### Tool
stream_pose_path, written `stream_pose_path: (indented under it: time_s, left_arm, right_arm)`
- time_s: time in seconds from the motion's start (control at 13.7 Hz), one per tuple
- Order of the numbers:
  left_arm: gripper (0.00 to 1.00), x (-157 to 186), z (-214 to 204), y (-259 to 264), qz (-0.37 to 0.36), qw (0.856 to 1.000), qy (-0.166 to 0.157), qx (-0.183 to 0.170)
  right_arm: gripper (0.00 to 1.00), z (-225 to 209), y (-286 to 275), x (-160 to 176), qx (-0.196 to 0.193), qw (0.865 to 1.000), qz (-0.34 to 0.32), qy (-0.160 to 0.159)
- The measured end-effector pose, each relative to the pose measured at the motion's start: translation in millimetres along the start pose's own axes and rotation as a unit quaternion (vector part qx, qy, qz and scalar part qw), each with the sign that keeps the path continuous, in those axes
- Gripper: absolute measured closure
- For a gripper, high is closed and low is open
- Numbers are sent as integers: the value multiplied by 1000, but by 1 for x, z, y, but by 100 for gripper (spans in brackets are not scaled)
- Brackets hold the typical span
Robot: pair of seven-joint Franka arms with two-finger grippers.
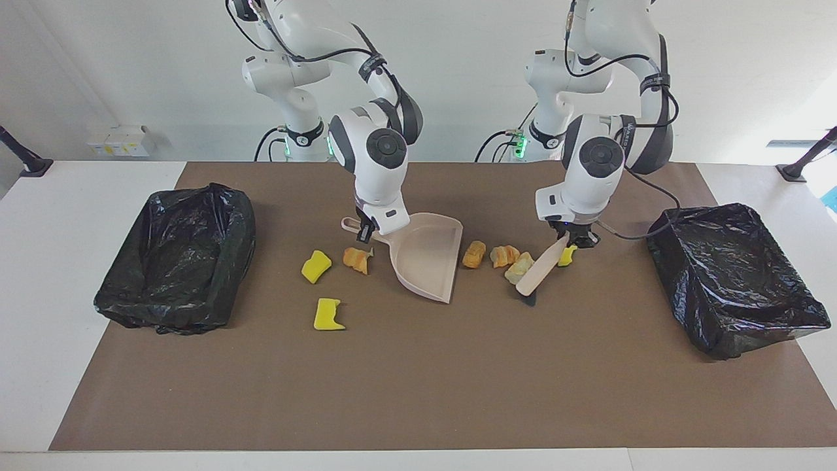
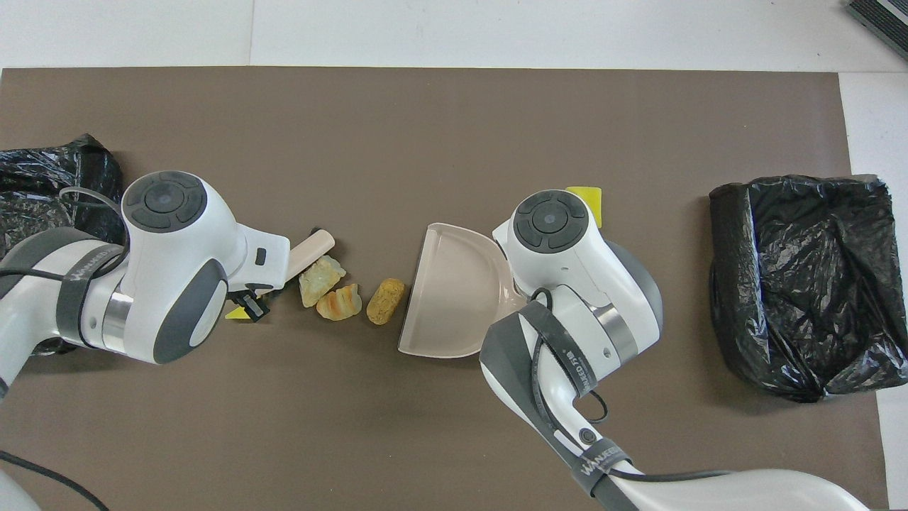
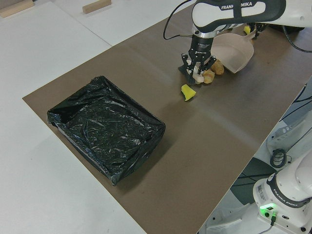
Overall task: Sweep and dump trash in bin
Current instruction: 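Sweep the scraps into the dustpan with the brush in the left gripper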
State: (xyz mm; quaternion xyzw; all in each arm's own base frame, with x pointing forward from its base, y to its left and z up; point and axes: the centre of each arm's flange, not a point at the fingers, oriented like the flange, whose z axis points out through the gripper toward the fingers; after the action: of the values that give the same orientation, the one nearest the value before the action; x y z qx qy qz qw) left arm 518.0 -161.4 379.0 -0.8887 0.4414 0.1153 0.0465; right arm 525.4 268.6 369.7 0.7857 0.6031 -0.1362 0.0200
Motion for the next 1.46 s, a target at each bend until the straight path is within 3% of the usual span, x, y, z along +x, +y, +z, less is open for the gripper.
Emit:
stream_pose_path:
  time_s: [0.15, 0.44, 0.88, 1.17, 1.32, 1.46]
  left_arm:
    - [74, -10, -12, 1, -11, 1000, 3, 3]
    - [74, -43, -38, -18, -154, 988, 21, 7]
    - [74, -73, -14, -24, -405, 914, -1, -9]
    - [74, -104, 18, -15, -530, 847, 37, -11]
    - [74, -114, 29, 1, -547, 836, 46, -10]
    - [74, -120, 36, 15, -546, 836, 45, -9]
  right_arm:
    - [69, 0, 1, 0, -3, 1000, 0, 1]
    - [69, 1, 1, 0, -4, 1000, 0, 1]
    - [69, 4, 5, 2, -28, 999, -18, 2]
    - [69, 7, 4, 2, -30, 999, -21, 2]
    - [69, 7, 4, 2, -30, 999, -21, 1]
    - [69, 7, 4, 2, -30, 999, -21, 1]
